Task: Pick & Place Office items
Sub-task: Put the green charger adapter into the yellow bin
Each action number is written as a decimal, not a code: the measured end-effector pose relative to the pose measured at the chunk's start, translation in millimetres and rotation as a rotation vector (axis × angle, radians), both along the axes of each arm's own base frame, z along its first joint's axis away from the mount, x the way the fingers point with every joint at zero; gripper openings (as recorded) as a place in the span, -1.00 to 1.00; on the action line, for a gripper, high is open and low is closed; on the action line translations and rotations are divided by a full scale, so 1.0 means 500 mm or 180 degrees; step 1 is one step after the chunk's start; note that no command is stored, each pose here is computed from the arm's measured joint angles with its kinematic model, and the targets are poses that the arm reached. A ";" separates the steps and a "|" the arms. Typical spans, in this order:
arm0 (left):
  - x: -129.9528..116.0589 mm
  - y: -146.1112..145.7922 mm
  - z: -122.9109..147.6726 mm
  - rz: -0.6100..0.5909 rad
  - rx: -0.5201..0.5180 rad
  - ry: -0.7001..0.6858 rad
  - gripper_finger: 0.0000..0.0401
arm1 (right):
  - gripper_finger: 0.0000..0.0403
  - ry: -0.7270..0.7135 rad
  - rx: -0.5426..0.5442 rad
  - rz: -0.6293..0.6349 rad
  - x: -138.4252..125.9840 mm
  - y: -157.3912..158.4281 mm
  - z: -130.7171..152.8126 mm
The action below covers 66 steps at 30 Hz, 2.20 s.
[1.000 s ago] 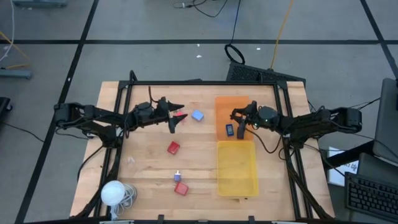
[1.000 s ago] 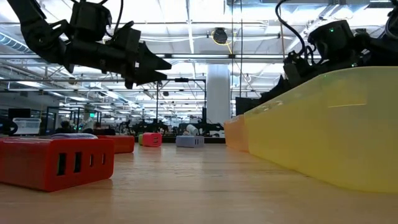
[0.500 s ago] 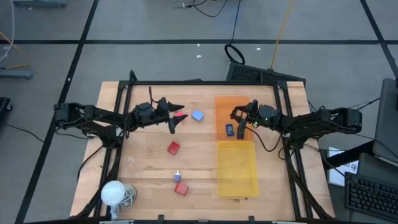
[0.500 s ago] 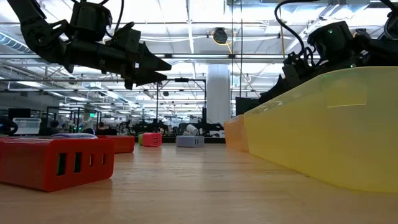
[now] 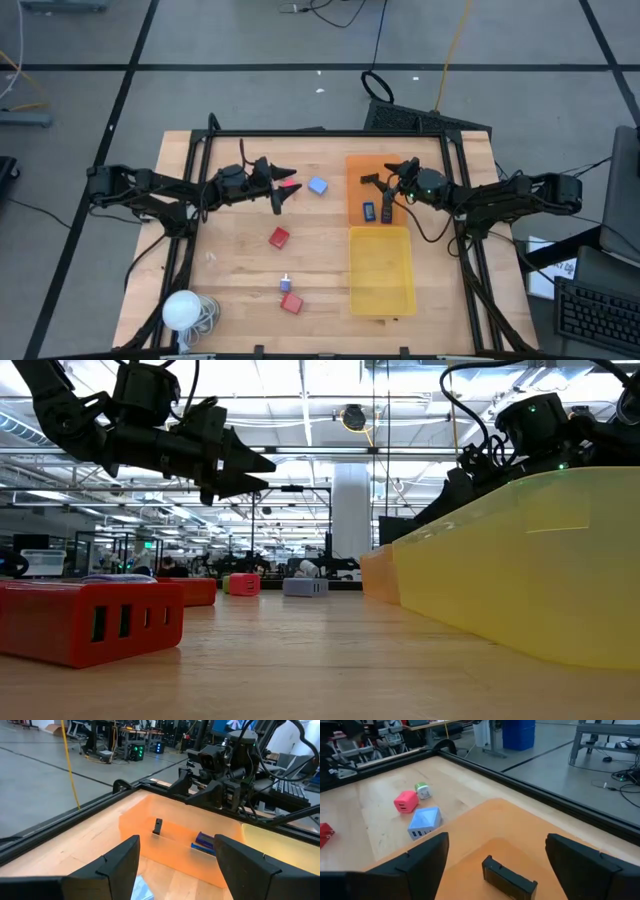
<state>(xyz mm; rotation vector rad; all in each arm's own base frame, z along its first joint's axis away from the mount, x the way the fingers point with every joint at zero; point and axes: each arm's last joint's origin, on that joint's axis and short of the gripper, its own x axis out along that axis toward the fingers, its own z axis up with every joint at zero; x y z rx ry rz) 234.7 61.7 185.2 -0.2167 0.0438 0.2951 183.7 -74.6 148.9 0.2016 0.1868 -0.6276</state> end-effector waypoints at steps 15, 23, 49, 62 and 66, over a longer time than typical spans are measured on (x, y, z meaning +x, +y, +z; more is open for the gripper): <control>-0.016 0.032 -0.055 0.1317 -0.0987 0.0905 0.28 | 0.59 -0.0087 -0.0033 -0.0001 0.001 0.000 0.005; -0.004 0.055 -0.081 0.2158 -0.0589 0.1814 0.28 | 0.59 -0.0185 -0.0069 0.0003 0.002 -0.001 0.012; -0.008 0.145 -0.095 0.0631 0.0030 0.2875 0.28 | 0.59 -0.0201 -0.0073 0.0014 0.003 -0.001 0.013; 0.025 0.155 -0.158 0.0162 0.0151 0.2826 0.28 | 0.59 -0.0202 -0.0072 0.0018 0.003 0.000 0.013; 0.026 0.154 -0.159 0.0094 0.0127 0.2785 0.27 | 0.59 -0.0195 -0.0081 0.0026 0.003 0.000 0.013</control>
